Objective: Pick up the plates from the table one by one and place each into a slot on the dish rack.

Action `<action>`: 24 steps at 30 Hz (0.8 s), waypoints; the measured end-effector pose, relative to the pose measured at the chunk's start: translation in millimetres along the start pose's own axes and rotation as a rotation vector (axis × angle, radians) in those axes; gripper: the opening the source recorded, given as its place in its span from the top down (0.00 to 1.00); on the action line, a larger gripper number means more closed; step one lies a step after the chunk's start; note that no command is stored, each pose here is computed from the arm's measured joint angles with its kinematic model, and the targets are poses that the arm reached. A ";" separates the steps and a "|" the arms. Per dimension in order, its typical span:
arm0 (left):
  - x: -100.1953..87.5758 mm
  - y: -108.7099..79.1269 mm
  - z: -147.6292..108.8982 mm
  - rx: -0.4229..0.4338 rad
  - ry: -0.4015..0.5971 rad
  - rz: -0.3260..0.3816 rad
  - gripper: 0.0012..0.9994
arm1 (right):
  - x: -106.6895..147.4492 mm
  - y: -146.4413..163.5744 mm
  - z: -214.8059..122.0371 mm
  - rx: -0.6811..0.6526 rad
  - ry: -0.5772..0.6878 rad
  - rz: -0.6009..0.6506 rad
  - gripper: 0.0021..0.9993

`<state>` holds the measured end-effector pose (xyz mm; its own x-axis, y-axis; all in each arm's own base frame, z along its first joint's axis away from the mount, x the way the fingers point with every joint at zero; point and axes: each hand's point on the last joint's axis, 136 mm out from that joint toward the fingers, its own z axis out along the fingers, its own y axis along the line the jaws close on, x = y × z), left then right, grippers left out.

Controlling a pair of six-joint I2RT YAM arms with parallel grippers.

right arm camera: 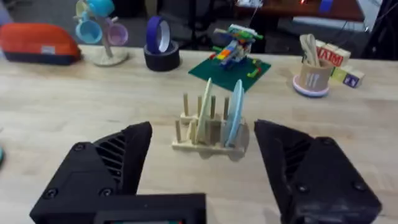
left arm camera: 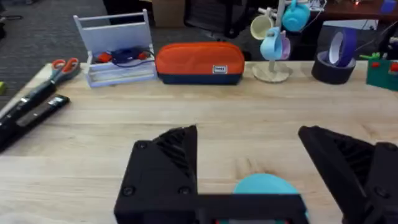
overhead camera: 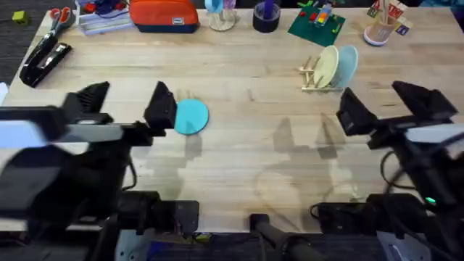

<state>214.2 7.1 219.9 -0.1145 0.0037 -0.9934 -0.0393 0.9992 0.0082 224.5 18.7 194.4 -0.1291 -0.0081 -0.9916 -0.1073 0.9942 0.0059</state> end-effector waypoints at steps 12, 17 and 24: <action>-49.1 3.2 -31.8 -0.009 0.303 0.016 0.01 | -39.2 5.6 -45.9 -0.011 0.265 0.009 0.01; -73.6 -0.5 -34.6 0.014 0.444 0.017 0.01 | -50.6 6.1 -51.6 -0.022 0.442 -0.007 0.01; -95.4 -7.4 -29.4 0.054 0.624 0.010 0.01 | -83.8 4.9 -43.3 -0.047 0.585 -0.059 0.01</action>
<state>196.2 -1.9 317.9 -0.6731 0.0049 -0.7395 0.0126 0.9999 -0.0049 192.1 19.6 283.1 -0.6426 -0.1343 -0.7544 -0.1728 0.9846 -0.0280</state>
